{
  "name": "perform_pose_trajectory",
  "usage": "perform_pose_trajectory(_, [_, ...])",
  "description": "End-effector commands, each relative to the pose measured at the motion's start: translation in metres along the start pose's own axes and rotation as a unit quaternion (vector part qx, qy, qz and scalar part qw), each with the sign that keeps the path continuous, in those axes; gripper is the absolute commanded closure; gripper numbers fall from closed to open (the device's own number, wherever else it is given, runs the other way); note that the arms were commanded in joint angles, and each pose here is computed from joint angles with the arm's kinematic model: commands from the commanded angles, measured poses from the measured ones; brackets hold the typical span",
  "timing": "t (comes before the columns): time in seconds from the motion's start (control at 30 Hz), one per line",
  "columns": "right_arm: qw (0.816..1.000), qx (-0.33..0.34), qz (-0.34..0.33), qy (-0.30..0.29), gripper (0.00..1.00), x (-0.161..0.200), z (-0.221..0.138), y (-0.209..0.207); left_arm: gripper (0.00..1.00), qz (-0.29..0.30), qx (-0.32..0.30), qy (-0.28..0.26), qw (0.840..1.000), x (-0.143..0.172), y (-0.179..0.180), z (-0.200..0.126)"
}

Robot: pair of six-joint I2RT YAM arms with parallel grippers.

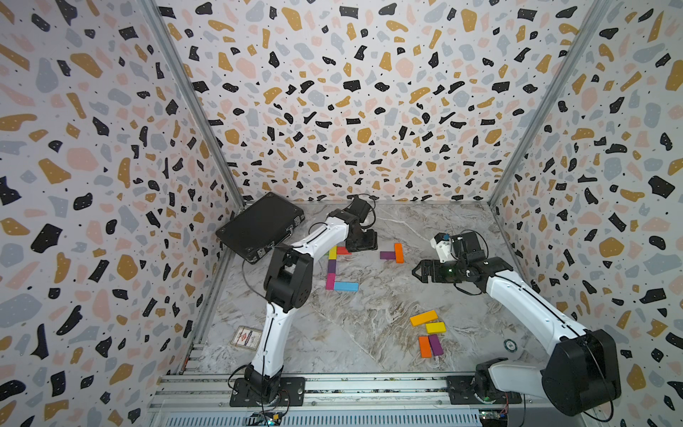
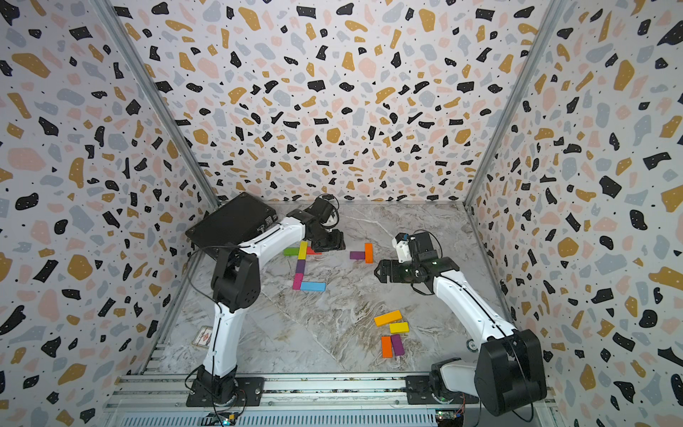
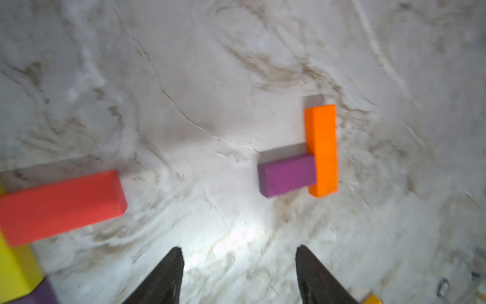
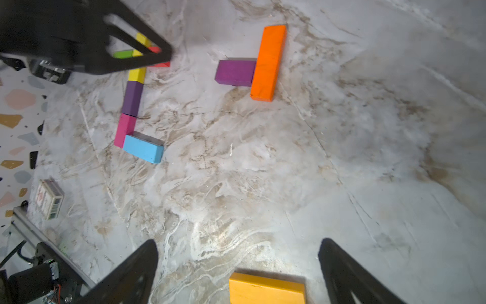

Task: Assemble the letter t with building blocks
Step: Assemble the building block at the center of the board, then pick up the building block from the center of the board.

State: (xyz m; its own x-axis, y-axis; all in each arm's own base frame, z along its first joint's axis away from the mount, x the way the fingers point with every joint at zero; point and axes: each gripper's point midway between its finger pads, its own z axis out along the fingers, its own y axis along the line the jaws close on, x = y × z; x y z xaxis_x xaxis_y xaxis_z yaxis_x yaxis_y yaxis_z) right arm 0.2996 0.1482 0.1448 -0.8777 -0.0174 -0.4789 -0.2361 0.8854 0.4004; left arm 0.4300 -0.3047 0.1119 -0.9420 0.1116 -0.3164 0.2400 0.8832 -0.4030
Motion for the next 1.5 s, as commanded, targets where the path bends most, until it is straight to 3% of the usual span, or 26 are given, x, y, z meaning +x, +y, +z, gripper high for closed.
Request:
perform_pose_trajectory(0.0, [0.998,0.051,0.025,0.042,0.08,0.024,-0.006,-0.017,0.28,0.091,0.090,0.027,0.991,0.030,-0.034,-0.041])
perform_pose_trajectory(0.03, [0.997,0.059,0.026,0.047,0.08,0.032,-0.007,-0.017,0.27,0.104,0.107,0.042,0.988,0.044,-0.037,-0.048])
perform_pose_trajectory(0.17, [0.993,0.092,0.021,0.065,0.08,0.064,-0.013,-0.007,0.00,0.112,0.157,0.080,0.978,0.101,-0.038,-0.069])
perform_pose_trajectory(0.37, [0.978,0.174,0.058,0.097,0.14,0.116,-0.032,-0.015,0.00,0.097,0.220,0.085,0.967,0.159,-0.040,-0.093])
perform_pose_trajectory(0.57, [0.960,0.231,0.075,0.139,0.14,0.158,-0.034,-0.031,0.00,0.081,0.245,0.081,0.963,0.191,-0.037,-0.103])
perform_pose_trajectory(0.7, [0.950,0.260,0.065,0.161,0.12,0.166,-0.023,-0.042,0.00,0.086,0.244,0.076,0.963,0.194,-0.037,-0.109])
perform_pose_trajectory(0.93, [0.955,0.238,0.053,0.171,0.08,0.178,0.004,-0.045,0.00,0.096,0.266,0.069,0.957,0.184,-0.049,-0.119])
perform_pose_trajectory(1.3, [0.957,0.233,0.024,0.171,0.08,0.167,0.024,-0.042,0.00,0.078,0.249,0.087,0.961,0.189,-0.040,-0.105])
perform_pose_trajectory(1.47, [0.957,0.228,0.021,0.180,0.16,0.169,0.030,-0.041,0.00,0.071,0.244,0.086,0.963,0.187,-0.038,-0.102])
